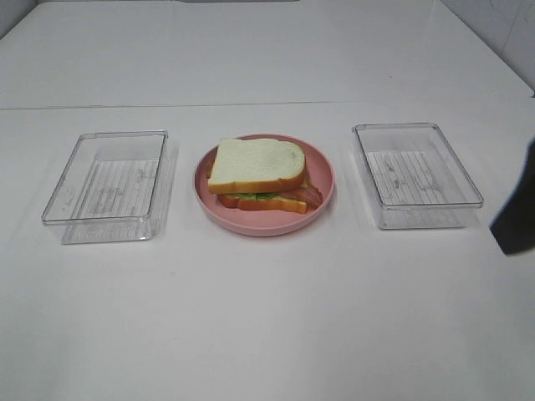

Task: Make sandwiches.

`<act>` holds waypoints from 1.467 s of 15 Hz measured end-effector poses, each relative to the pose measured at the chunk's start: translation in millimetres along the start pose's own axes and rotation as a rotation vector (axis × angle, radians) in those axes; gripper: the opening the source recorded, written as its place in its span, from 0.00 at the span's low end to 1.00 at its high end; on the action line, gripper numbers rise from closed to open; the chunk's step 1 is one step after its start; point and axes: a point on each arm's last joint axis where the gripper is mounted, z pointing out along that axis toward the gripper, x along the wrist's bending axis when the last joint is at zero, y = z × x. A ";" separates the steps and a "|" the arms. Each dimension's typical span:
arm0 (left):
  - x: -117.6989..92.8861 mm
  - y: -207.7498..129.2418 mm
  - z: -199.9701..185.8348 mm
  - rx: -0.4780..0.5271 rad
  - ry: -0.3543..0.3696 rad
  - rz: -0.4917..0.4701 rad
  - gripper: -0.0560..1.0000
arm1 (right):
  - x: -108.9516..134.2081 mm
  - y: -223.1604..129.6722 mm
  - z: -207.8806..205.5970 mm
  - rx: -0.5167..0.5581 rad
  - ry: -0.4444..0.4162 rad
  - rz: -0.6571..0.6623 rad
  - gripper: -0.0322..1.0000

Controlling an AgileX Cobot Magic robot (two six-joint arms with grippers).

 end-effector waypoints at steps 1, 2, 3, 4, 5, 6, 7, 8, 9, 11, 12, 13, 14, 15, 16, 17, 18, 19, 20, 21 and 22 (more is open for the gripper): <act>0.0 0.0 0.0 0.000 0.000 0.000 0.99 | -0.8 -22.7 -2.5 -0.030 0.002 -0.005 0.79; 0.0 0.0 0.0 0.000 0.000 0.000 0.99 | -3.1 -54.6 -2.7 -0.079 -0.005 -0.014 0.79; 0.0 0.0 0.0 0.000 0.000 0.000 0.99 | -6.0 -74.2 -1.6 -0.121 -0.021 -0.024 0.79; 0.0 0.0 0.0 0.000 0.000 0.000 0.99 | -8.5 -91.9 -1.4 -0.176 -0.036 -0.035 0.79; 0.0 0.0 0.0 0.000 0.000 0.000 0.99 | -9.4 -100.8 -2.4 -0.213 -0.042 -0.041 0.79; 0.0 0.0 0.0 0.000 0.000 0.000 0.99 | -11.8 -117.2 -2.3 -0.296 -0.056 -0.058 0.79; 0.0 0.0 0.0 0.000 0.000 0.000 0.99 | -13.8 -131.6 -1.6 -0.380 -0.067 -0.077 0.79; 0.0 0.0 0.0 0.000 0.000 0.000 0.99 | -14.8 -141.9 -0.7 -0.444 -0.071 -0.098 0.79; 0.0 0.0 0.0 0.000 0.000 0.000 0.99 | -15.4 -152.7 -0.4 -0.526 -0.071 -0.115 0.79; 0.0 0.0 0.0 0.000 0.000 0.000 0.99 | -15.5 -171.3 -2.3 -0.679 -0.061 -0.136 0.79; 0.0 0.0 0.0 0.000 0.000 0.000 0.99 | -15.5 -176.3 -3.6 -0.718 -0.061 -0.142 0.79; 0.0 0.0 0.0 0.000 0.000 0.000 0.99 | -15.6 -178.8 -4.2 -0.738 -0.060 -0.144 0.79; 0.0 0.0 0.0 0.000 0.000 0.000 0.99 | -15.5 -179.1 -4.4 -0.743 -0.059 -0.145 0.79; 0.0 0.0 0.0 0.000 0.000 0.000 0.99 | -15.5 -179.4 -4.5 -0.745 -0.059 -0.145 0.79; 0.0 0.0 0.0 0.000 0.000 0.000 0.99 | -15.5 -179.4 -4.5 -0.745 -0.059 -0.145 0.79; 0.0 0.0 0.0 0.000 0.000 0.000 0.99 | -15.5 -179.4 -4.5 -0.745 -0.059 -0.145 0.79; 0.0 0.0 0.0 0.000 0.000 0.000 0.99 | -15.5 -179.4 -4.5 -0.745 -0.059 -0.145 0.79; 0.0 0.0 0.0 0.000 0.000 0.000 0.99 | -15.5 -179.4 -4.5 -0.745 -0.059 -0.145 0.79; 0.0 0.0 0.0 0.000 0.000 0.000 0.99 | -15.5 -179.4 -4.5 -0.745 -0.059 -0.145 0.79; 0.0 0.0 0.0 0.000 0.000 0.000 0.99 | -15.5 -179.4 -4.5 -0.745 -0.059 -0.145 0.79; 0.0 0.0 0.0 0.000 0.000 0.000 0.99 | -15.5 -179.4 -4.5 -0.745 -0.059 -0.145 0.79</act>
